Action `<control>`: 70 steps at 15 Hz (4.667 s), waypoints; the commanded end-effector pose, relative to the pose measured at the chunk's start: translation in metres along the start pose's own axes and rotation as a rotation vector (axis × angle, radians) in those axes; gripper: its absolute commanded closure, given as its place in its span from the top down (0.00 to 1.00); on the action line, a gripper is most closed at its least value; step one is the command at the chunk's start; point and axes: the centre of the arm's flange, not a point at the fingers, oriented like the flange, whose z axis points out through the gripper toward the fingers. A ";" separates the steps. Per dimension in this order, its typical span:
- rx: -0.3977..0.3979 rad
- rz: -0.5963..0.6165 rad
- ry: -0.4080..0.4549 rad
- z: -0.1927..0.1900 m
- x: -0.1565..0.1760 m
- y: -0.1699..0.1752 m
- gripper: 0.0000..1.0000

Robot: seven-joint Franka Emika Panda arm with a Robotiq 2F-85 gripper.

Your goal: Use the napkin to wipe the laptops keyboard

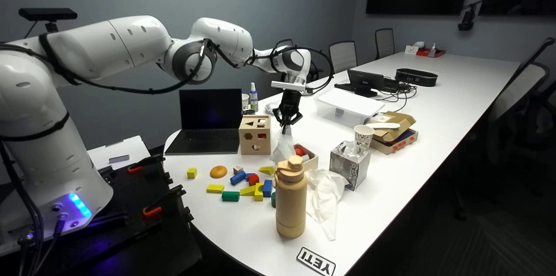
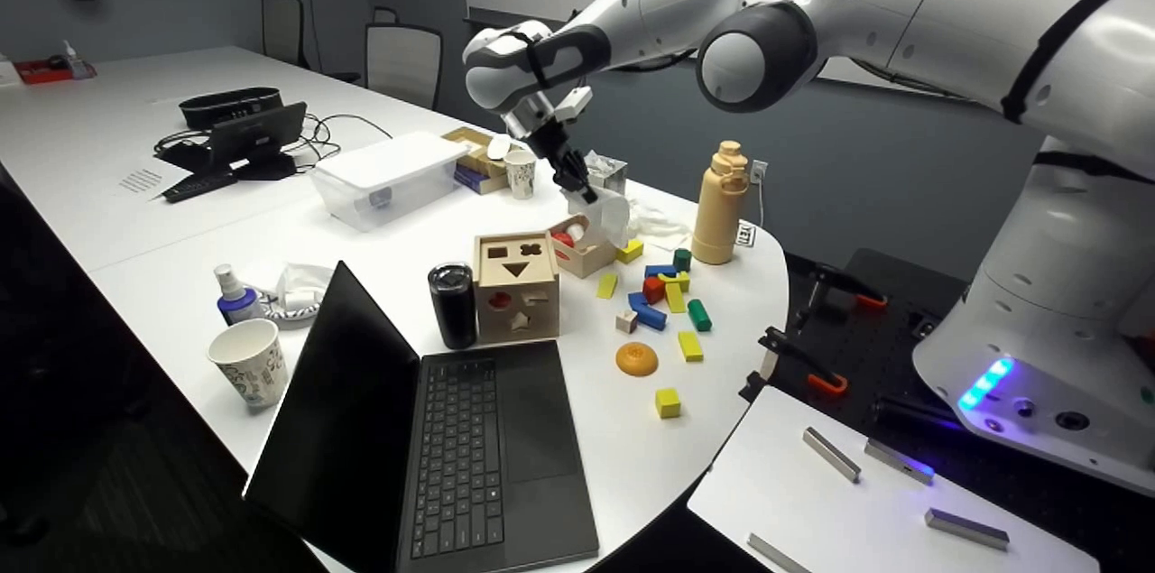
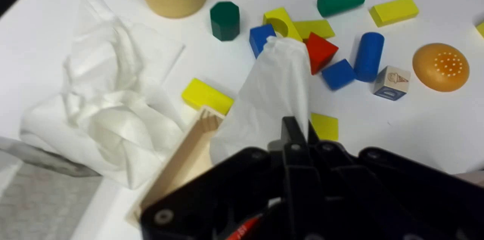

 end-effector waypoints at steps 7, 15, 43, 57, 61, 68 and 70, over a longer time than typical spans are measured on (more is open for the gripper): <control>0.006 0.094 0.081 0.042 0.056 -0.041 0.02; -0.006 0.154 0.125 0.057 0.022 -0.074 0.00; 0.107 0.557 0.225 -0.050 0.007 -0.219 0.00; 0.086 0.503 0.242 -0.075 0.064 -0.227 0.00; 0.093 0.444 0.243 -0.062 0.033 -0.255 0.00; 0.129 0.369 0.212 -0.029 0.026 -0.320 0.00; 0.163 0.355 0.201 -0.013 0.033 -0.339 0.00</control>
